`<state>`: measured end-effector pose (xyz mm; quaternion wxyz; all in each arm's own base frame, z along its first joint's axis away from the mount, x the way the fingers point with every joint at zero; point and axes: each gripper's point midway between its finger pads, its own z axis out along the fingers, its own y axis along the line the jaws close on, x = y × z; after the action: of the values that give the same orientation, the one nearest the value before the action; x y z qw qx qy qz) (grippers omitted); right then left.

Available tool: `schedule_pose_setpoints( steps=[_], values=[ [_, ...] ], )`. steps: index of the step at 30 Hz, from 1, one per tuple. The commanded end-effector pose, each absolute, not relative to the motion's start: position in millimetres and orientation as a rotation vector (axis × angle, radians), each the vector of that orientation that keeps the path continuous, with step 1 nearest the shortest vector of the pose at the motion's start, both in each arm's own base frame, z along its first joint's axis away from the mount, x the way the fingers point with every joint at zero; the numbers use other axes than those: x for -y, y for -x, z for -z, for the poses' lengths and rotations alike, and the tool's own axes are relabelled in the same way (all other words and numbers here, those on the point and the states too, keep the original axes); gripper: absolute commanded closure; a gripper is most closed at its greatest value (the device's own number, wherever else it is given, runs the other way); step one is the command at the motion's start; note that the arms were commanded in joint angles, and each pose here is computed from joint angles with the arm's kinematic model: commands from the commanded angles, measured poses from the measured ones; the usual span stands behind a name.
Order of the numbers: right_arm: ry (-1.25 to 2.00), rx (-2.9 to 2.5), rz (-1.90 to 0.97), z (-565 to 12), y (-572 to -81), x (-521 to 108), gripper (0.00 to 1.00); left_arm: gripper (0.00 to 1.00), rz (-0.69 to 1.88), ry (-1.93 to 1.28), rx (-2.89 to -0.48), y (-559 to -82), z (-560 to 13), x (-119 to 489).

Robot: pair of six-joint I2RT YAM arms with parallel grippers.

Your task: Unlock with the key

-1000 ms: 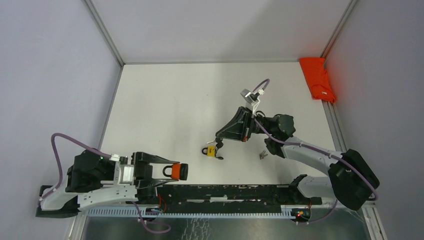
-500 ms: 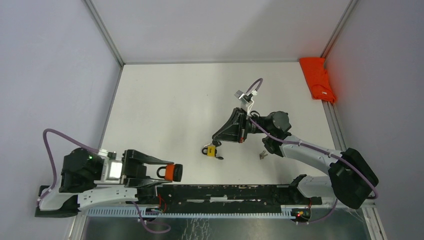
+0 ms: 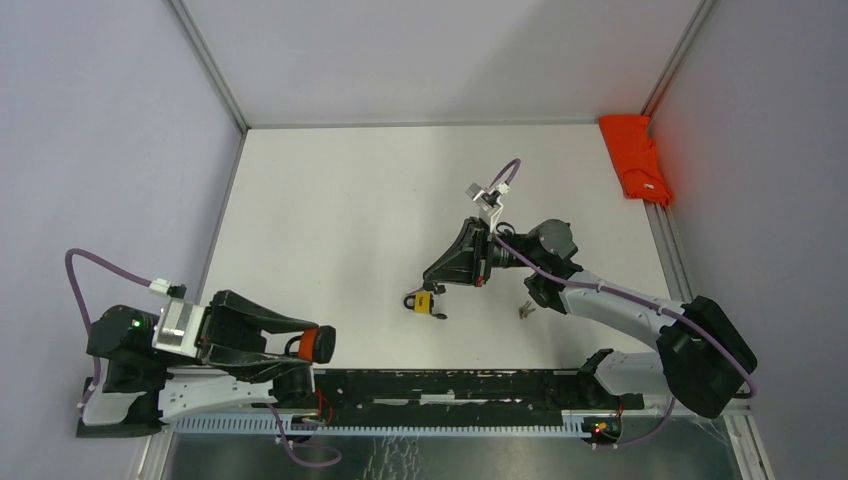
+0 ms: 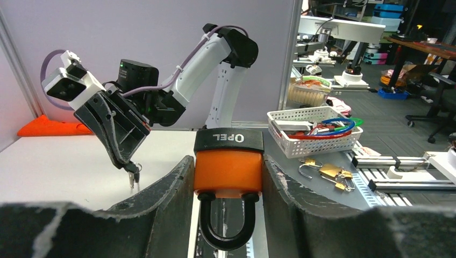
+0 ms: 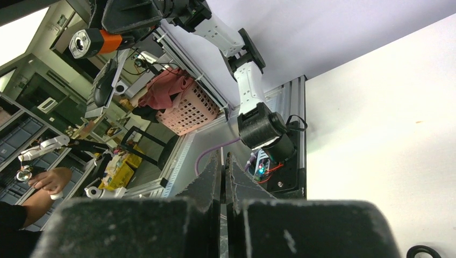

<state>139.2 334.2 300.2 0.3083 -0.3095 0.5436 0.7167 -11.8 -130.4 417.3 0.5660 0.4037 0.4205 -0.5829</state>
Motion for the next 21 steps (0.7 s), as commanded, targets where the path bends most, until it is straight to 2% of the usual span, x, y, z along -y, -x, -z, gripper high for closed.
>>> schedule_pose_setpoints(
  steps=[1,11,17,21],
  values=[
    [0.848,-1.359,-1.867,-315,-138,-333,1.00,0.98,1.421,-0.882,-0.976,12,-434,127],
    [0.850,-1.359,-1.855,-314,-140,-334,1.00,0.98,1.355,-0.899,-1.016,3,-423,131],
    [0.844,-1.397,-1.817,-302,-146,-336,1.00,0.98,1.091,-0.896,-0.974,-30,-407,135],
    [0.839,-1.426,-1.790,-294,-150,-337,1.00,0.98,1.119,-0.984,-0.869,-15,-420,147]
  ],
)
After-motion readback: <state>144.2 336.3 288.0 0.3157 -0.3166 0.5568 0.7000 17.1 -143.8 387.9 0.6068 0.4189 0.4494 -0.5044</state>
